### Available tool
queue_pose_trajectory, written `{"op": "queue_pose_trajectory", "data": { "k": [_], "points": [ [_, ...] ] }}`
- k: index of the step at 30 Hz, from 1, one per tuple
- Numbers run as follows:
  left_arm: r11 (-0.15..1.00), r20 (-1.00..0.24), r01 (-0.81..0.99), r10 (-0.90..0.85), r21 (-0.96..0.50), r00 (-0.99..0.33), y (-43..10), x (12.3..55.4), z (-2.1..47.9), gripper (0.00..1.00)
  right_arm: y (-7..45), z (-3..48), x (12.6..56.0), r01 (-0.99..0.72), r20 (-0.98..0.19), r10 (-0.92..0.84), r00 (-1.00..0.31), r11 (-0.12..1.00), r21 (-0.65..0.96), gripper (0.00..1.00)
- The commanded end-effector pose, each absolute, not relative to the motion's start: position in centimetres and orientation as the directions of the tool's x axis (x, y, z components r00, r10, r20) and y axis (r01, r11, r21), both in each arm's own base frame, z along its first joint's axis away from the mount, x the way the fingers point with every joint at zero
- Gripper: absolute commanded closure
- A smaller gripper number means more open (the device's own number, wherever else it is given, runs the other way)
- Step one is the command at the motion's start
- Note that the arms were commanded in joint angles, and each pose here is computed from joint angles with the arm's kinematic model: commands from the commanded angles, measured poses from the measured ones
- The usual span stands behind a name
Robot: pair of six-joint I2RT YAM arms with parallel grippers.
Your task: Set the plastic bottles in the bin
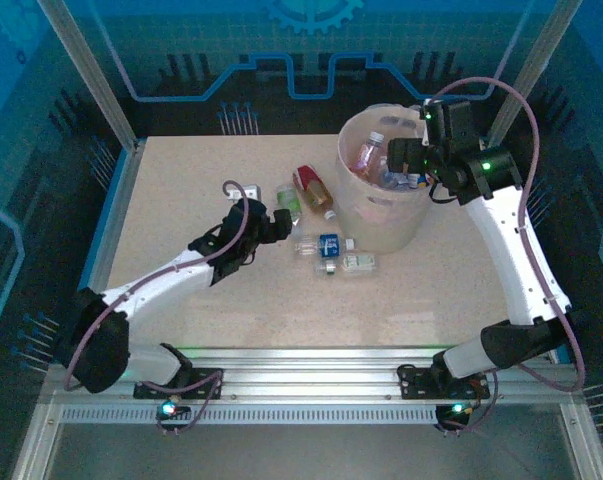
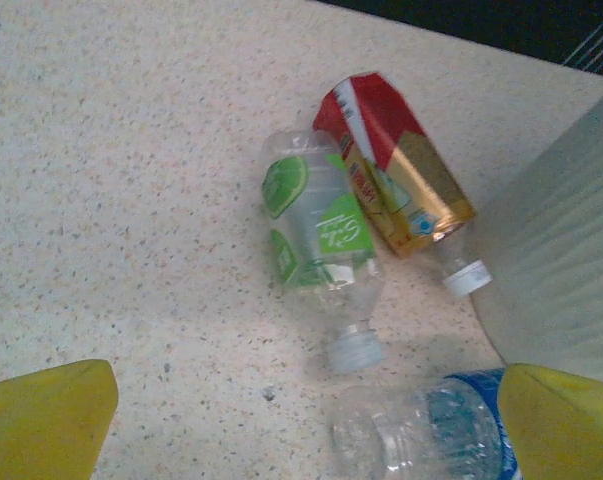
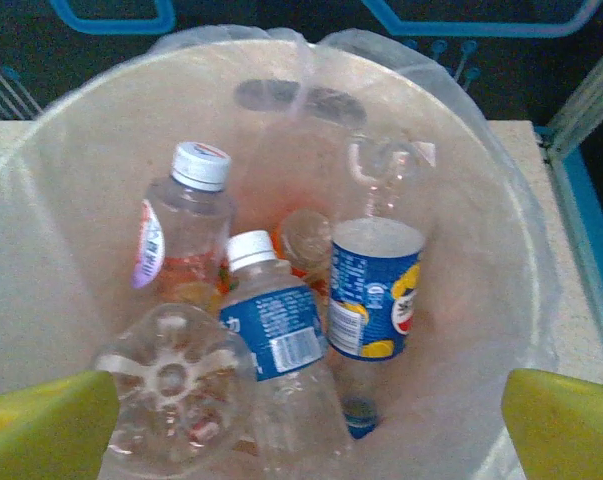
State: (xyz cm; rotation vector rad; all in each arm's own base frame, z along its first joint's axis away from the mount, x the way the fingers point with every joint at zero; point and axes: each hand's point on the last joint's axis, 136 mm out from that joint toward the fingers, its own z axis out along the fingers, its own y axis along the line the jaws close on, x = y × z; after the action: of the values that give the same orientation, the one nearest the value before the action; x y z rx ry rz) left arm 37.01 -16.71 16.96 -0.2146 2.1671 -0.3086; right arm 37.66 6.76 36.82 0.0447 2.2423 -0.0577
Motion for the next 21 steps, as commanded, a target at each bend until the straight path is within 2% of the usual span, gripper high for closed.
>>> {"op": "queue_pose_trajectory", "data": {
  "k": [1, 7, 21],
  "points": [
    [0.932, -0.747, -0.056, -0.323, -0.359, -0.581, -17.3, 38.2, 17.3, 0.01, 5.7, 35.4, 38.1, 0.103, -0.753, -0.019, -0.658, 0.988, -0.114, 0.0],
    [0.925, -0.719, -0.085, -0.344, -0.371, -0.604, -17.7, 39.7, 16.1, 0.01, 6.1, 32.6, 39.4, 0.087, -0.69, -0.05, -0.722, 0.983, -0.162, 0.0],
    [0.926, -0.672, -0.123, -0.347, -0.358, -0.654, -18.5, 41.8, 13.2, 0.03, 7.4, 28.9, 38.3, 0.044, -0.625, -0.045, -0.779, 0.991, -0.126, 0.0]
  ]
}}
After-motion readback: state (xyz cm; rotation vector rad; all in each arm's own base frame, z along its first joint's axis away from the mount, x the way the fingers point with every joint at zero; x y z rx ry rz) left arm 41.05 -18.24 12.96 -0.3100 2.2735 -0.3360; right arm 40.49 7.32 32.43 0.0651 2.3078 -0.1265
